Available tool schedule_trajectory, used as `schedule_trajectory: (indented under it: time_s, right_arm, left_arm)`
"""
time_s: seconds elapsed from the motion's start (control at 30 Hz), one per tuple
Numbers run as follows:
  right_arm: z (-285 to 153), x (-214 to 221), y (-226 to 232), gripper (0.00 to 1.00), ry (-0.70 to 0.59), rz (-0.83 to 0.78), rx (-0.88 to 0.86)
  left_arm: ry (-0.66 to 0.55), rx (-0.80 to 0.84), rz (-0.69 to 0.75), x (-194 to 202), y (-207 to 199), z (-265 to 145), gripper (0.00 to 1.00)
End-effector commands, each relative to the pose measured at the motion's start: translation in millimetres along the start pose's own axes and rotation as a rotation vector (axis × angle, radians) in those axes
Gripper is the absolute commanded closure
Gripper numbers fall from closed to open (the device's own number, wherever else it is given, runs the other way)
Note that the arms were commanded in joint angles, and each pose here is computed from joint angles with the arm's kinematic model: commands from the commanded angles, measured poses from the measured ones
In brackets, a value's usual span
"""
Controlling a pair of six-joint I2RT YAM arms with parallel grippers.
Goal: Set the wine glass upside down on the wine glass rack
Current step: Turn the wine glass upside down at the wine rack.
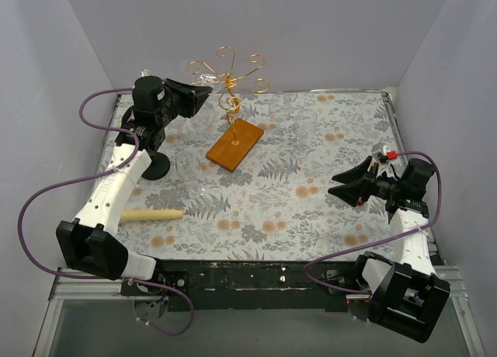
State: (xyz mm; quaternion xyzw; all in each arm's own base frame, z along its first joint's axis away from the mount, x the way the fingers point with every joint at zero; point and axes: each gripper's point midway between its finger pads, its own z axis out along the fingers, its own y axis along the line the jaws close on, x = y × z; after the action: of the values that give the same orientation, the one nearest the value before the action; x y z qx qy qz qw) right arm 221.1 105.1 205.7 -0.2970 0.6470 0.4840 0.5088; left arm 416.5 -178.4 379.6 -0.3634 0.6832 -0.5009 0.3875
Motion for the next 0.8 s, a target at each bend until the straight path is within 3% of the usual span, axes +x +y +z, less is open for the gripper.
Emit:
schedule_trajectory:
  time_s: [0.0, 0.77]
  right_arm:
    - [-1, -8, 8, 0.34, -0.011, -0.050, -0.042]
    - [-1, -6, 6, 0.34, -0.010, -0.033, -0.036]
  left_arm:
    - [-0.038, 0.141, -0.277, -18, -60, -9, 1.00]
    - [-0.099, 0.157, -0.301, -56, -55, -12, 1.00]
